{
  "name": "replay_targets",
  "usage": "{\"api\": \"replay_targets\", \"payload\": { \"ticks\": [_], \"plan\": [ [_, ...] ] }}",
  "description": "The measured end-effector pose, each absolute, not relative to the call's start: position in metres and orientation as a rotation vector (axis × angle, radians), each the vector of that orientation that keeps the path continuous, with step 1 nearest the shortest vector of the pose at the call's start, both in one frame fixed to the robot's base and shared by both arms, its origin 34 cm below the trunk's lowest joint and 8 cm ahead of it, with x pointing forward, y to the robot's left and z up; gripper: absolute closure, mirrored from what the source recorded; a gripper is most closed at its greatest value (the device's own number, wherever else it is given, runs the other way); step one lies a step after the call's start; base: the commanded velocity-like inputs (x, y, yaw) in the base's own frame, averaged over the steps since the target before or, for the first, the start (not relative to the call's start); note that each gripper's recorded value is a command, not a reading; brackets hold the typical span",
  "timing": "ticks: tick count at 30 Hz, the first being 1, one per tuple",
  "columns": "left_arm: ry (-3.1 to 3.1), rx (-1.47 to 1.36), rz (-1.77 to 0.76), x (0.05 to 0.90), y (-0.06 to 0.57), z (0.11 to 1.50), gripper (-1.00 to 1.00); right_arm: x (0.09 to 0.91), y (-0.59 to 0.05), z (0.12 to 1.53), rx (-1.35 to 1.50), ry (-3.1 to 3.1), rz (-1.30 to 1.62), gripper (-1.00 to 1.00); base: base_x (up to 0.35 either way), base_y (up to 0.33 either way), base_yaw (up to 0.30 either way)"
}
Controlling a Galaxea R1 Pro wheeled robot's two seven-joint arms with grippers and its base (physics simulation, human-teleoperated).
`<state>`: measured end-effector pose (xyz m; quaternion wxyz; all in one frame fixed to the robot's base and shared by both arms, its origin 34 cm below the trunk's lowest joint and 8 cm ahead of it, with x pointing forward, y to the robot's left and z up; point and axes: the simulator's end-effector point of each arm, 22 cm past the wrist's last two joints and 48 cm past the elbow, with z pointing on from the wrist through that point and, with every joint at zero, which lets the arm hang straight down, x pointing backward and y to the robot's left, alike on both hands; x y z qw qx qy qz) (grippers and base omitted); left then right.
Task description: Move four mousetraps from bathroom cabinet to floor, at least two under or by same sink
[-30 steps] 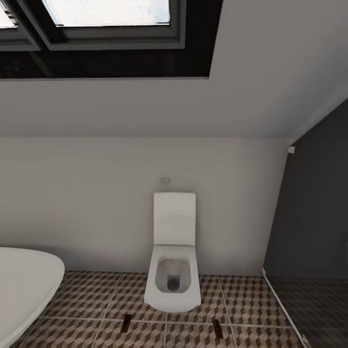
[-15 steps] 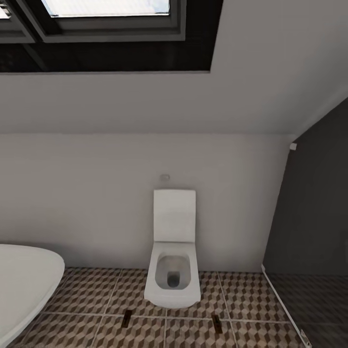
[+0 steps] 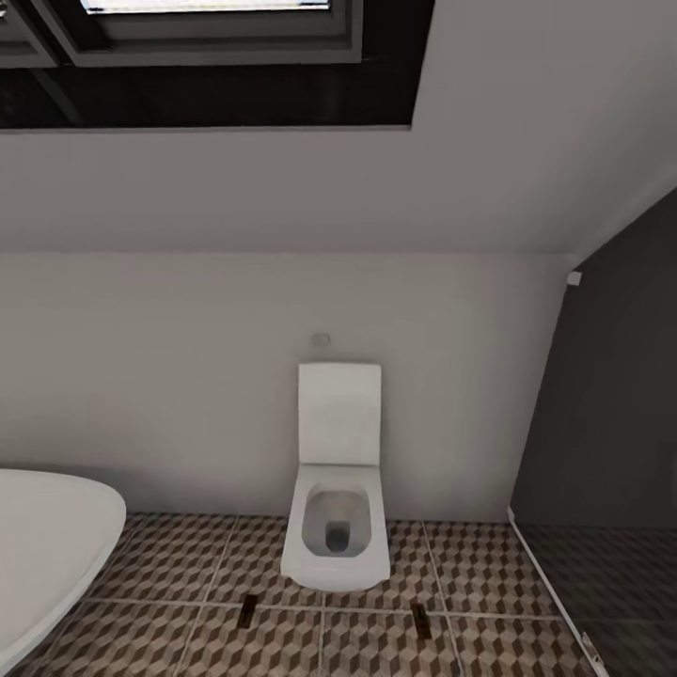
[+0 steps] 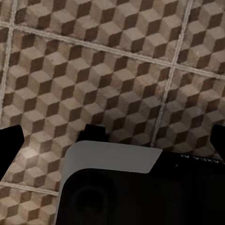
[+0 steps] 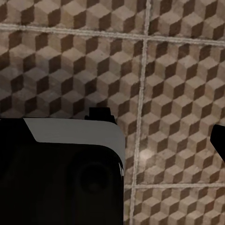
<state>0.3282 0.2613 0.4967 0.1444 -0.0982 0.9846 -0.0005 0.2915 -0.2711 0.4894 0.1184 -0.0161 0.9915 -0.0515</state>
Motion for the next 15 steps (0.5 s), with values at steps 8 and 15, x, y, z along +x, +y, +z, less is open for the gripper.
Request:
{"api": "replay_targets", "payload": {
  "ticks": [8, 15],
  "plan": [
    [2.841, -0.291, 0.002, 0.3268, 0.2625, 0.4959, -1.0, 0.2897, -0.2725, 0.4886, -0.047, 2.904, -0.153, -1.0, 0.0, 0.0, 0.0],
    [2.841, -0.281, 0.006, 0.327, 0.2644, 0.4959, -1.0, 0.2897, -0.2748, 0.4887, -0.047, 2.904, -0.159, -1.0, 0.0, 0.0, 0.0]
  ]
}}
